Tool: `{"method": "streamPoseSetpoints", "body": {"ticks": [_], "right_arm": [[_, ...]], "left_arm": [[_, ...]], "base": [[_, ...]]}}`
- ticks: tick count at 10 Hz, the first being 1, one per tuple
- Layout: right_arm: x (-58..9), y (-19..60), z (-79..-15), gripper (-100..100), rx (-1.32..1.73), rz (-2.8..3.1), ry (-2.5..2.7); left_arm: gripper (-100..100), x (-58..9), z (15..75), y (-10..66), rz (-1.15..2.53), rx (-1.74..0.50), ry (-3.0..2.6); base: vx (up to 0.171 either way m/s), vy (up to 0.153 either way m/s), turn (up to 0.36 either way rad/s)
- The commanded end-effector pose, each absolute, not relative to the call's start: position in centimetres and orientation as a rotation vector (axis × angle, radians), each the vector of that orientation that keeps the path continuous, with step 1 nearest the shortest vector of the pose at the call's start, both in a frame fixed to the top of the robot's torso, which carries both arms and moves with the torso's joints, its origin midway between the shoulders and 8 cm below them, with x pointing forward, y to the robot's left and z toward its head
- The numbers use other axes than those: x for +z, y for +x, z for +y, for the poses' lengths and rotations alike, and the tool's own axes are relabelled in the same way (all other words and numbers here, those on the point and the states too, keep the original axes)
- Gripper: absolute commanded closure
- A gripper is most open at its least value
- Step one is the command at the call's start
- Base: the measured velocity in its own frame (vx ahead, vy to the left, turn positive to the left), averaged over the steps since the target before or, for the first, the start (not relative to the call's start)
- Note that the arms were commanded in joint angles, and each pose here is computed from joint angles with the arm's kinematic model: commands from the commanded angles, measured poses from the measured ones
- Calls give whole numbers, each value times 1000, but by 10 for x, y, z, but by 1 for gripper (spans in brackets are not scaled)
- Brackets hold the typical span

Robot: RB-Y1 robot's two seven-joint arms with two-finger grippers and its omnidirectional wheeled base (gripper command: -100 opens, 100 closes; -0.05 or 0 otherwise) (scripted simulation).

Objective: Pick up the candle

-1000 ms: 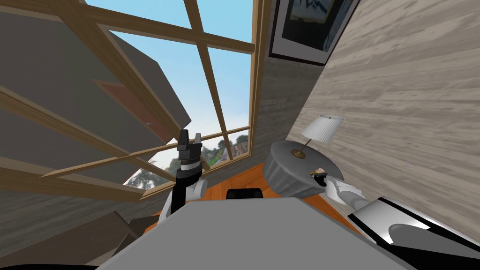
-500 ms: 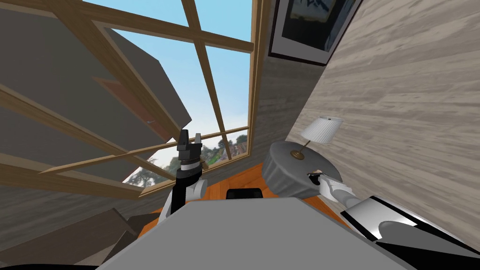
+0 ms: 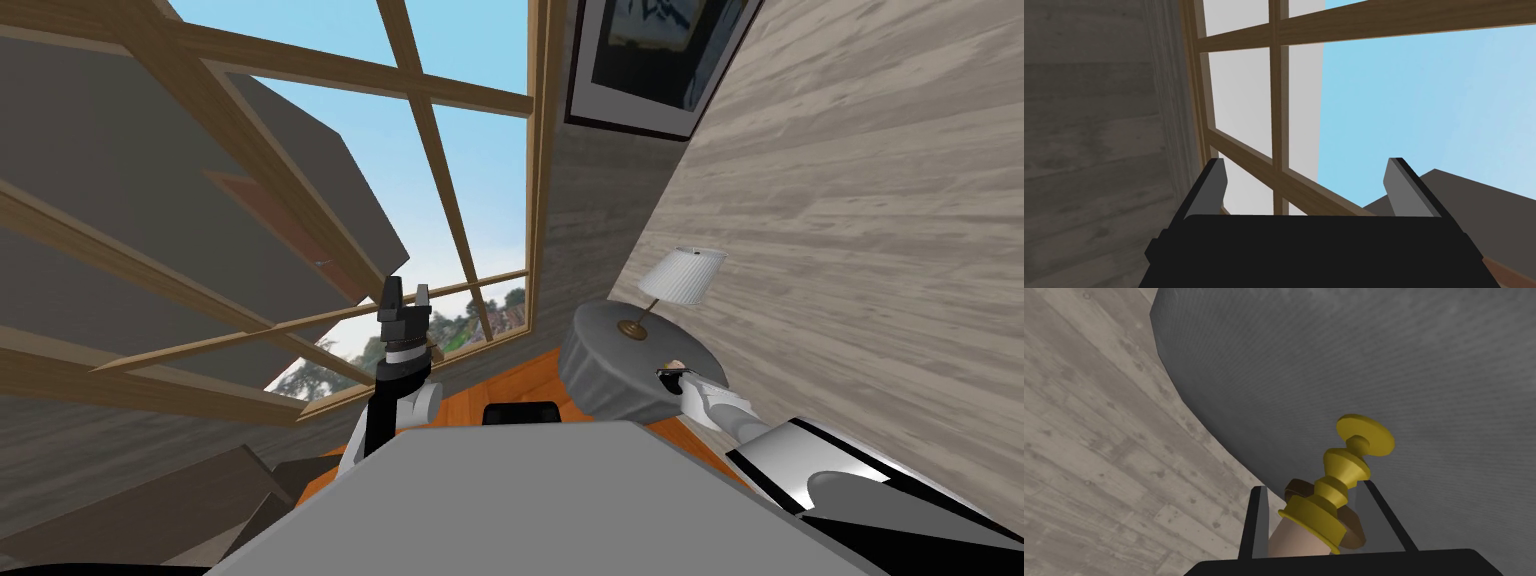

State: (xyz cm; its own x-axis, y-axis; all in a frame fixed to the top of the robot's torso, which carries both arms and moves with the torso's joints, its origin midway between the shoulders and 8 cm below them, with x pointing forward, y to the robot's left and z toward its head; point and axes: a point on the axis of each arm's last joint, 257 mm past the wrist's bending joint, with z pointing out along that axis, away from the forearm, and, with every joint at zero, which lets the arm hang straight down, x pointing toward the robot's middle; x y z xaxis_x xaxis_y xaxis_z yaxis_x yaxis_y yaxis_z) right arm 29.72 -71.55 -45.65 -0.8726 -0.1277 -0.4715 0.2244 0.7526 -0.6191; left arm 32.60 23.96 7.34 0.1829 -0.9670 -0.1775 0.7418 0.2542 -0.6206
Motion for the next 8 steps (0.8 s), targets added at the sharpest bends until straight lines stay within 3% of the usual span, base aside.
{"method": "streamPoseSetpoints", "body": {"ticks": [1, 2, 3, 7, 8], "right_arm": [[-456, 297, -715, 100, -954, 2454, 73], [-457, 297, -715, 0, -953, 2454, 73], [-451, 292, -724, 100, -954, 2455, 64], [-445, 288, -732, 100, -956, 2455, 59], [-445, 288, -732, 0, -953, 2455, 58]], "left_arm": [[0, 73, 240, 326, 608, -1263, -445], [0, 73, 240, 326, 608, -1263, -445], [0, 73, 240, 326, 608, -1263, -445], [0, 73, 240, 326, 608, -1263, -445], [0, 73, 240, 326, 608, -1263, -445]], "base": [[0, 0, 0], [0, 0, 0], [10, 68, -24], [6, 96, -23], [0, 10, 0]]}}
